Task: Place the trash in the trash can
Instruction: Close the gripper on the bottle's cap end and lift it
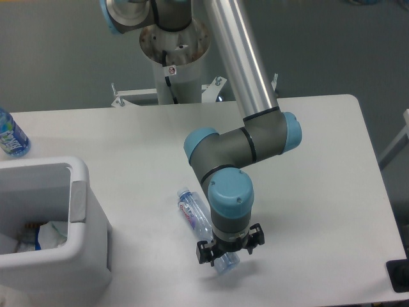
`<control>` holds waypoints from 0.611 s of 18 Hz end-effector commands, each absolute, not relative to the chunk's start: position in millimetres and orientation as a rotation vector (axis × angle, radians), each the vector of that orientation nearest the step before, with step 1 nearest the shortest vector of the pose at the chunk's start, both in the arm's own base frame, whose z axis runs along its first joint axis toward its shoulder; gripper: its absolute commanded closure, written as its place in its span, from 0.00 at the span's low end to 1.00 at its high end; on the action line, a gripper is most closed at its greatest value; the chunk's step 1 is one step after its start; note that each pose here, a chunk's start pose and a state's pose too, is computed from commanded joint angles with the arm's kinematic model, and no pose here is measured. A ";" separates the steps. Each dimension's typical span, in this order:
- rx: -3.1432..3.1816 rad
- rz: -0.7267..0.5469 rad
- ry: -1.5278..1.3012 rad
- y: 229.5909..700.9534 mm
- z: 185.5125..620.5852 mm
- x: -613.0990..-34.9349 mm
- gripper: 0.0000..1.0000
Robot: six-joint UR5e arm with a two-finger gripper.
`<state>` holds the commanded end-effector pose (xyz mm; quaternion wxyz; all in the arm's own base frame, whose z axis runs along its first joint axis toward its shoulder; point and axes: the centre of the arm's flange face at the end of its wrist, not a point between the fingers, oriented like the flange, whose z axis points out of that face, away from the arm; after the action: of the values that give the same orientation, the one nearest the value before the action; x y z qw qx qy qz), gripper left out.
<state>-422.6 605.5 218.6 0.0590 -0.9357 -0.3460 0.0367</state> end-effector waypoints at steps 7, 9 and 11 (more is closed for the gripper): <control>-2.855 0.149 -1.084 613.8 195.3 -425.0 0.00; -2.867 0.169 -1.087 613.4 188.9 -427.1 0.00; -2.871 0.169 -1.086 613.7 187.1 -426.0 0.00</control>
<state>-426.0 613.7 187.1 0.0335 -0.9334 -0.3531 0.0550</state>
